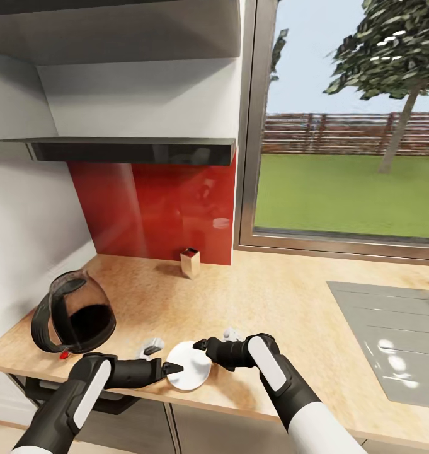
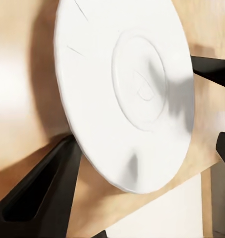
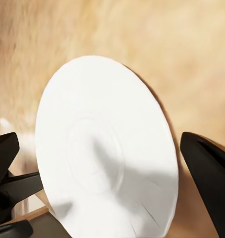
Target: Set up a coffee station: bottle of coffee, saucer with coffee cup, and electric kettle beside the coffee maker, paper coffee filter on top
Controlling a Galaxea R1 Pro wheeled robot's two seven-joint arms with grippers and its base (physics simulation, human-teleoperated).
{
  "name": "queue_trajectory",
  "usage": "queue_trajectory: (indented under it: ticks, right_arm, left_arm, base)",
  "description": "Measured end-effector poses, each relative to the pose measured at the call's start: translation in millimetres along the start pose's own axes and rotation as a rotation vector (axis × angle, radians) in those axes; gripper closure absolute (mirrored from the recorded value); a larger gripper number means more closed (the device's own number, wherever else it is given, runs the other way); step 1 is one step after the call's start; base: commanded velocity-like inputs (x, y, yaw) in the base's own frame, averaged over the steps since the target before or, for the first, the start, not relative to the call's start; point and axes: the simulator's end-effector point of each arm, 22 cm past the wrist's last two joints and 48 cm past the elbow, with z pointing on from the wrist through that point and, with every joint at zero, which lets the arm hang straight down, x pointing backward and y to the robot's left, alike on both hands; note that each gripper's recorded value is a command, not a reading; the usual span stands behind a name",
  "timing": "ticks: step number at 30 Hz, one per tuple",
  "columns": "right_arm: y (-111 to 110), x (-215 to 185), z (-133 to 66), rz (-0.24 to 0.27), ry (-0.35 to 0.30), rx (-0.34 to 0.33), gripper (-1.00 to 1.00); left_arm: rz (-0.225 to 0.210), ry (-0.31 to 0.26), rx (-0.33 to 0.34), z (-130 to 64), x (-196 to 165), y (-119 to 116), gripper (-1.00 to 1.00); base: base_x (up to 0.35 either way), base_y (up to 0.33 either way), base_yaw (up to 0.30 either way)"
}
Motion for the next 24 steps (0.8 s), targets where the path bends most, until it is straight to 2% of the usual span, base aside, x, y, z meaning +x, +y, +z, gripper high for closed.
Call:
queue_trajectory:
  ticks: [24]
  right_arm:
    - [1.7,0.0,-0.1,-0.001,0.001,-0.005,-1.00]
  left_arm:
    - [0.001,0.002,0.018,6.0,1.3,-9.6,-1.00]
  base:
    - [0.000,0.000,0.000]
